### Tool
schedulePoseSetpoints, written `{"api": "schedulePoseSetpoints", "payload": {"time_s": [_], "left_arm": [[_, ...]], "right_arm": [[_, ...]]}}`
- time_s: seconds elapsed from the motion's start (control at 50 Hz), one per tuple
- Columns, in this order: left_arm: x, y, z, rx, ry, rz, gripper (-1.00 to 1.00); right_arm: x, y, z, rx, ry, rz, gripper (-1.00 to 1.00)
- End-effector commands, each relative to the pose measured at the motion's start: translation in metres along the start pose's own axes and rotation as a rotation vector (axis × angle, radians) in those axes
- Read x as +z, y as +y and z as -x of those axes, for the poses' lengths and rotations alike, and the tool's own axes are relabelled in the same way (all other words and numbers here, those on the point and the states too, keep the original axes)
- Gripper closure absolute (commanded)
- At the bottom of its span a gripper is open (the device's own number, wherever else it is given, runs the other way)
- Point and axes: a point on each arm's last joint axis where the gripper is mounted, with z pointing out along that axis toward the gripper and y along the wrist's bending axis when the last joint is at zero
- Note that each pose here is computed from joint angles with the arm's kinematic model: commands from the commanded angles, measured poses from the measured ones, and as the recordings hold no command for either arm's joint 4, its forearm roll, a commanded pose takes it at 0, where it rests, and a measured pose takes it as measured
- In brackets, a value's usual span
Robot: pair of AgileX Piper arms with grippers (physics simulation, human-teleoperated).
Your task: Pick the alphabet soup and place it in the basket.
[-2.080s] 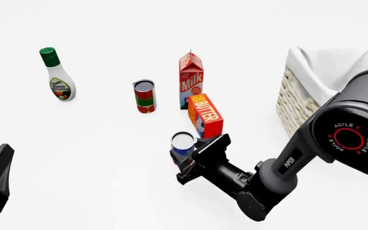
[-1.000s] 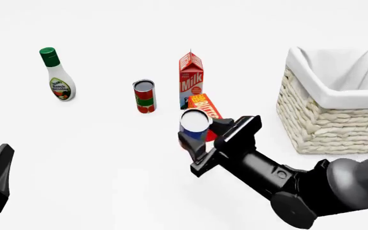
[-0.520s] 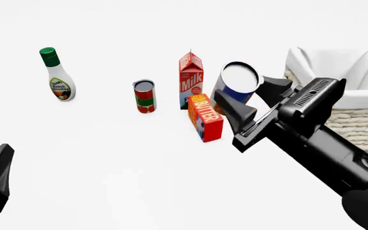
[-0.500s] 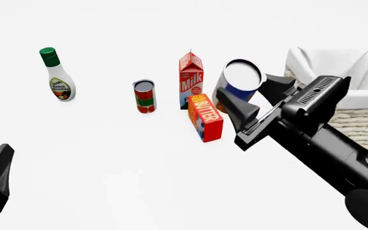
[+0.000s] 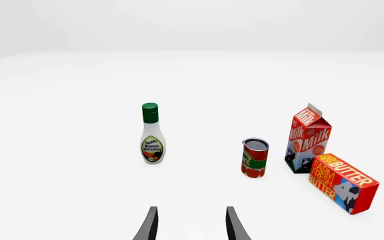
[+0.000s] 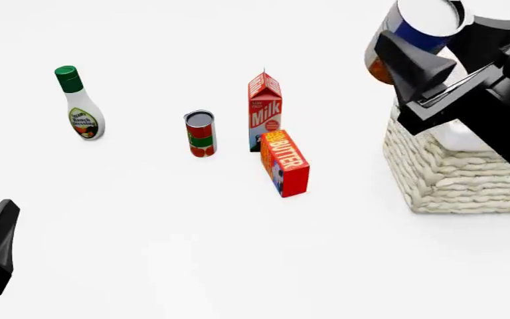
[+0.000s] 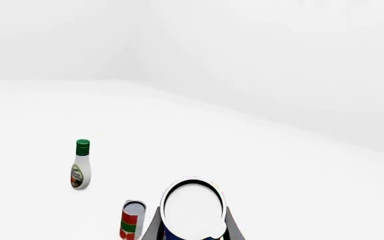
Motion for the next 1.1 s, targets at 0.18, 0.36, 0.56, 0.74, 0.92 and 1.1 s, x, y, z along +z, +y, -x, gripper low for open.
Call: {"api": "schedulePoseSetpoints", "payload": {"time_s": [0.18,0.36,0.56,0.74,0.92,1.1], "left_arm": [[0.000,0.000,0.000,0.000,0.000,0.000,-1.00],[0.000,0.000,0.000,0.000,0.000,0.000,-1.00],[0.000,0.000,0.000,0.000,0.000,0.000,-1.00],[0.000,0.000,0.000,0.000,0.000,0.000,-1.00],[0.000,0.000,0.000,0.000,0.000,0.000,-1.00],[0.000,0.000,0.000,0.000,0.000,0.000,-1.00]], "right_arm": [[-0.005,-0.037,0.039,-0.026,0.014,-0.161,1.00],[-0.010,-0.054,0.043,-0.035,0.048,-0.253,1.00],[-0.014,-0.066,0.046,-0.051,0.073,-0.322,1.00],[-0.020,-0.074,0.049,-0.065,0.097,-0.373,1.00],[-0.028,-0.085,0.048,-0.073,0.144,-0.447,1.00],[-0.038,-0.092,0.049,-0.093,0.179,-0.514,1.00]]}}
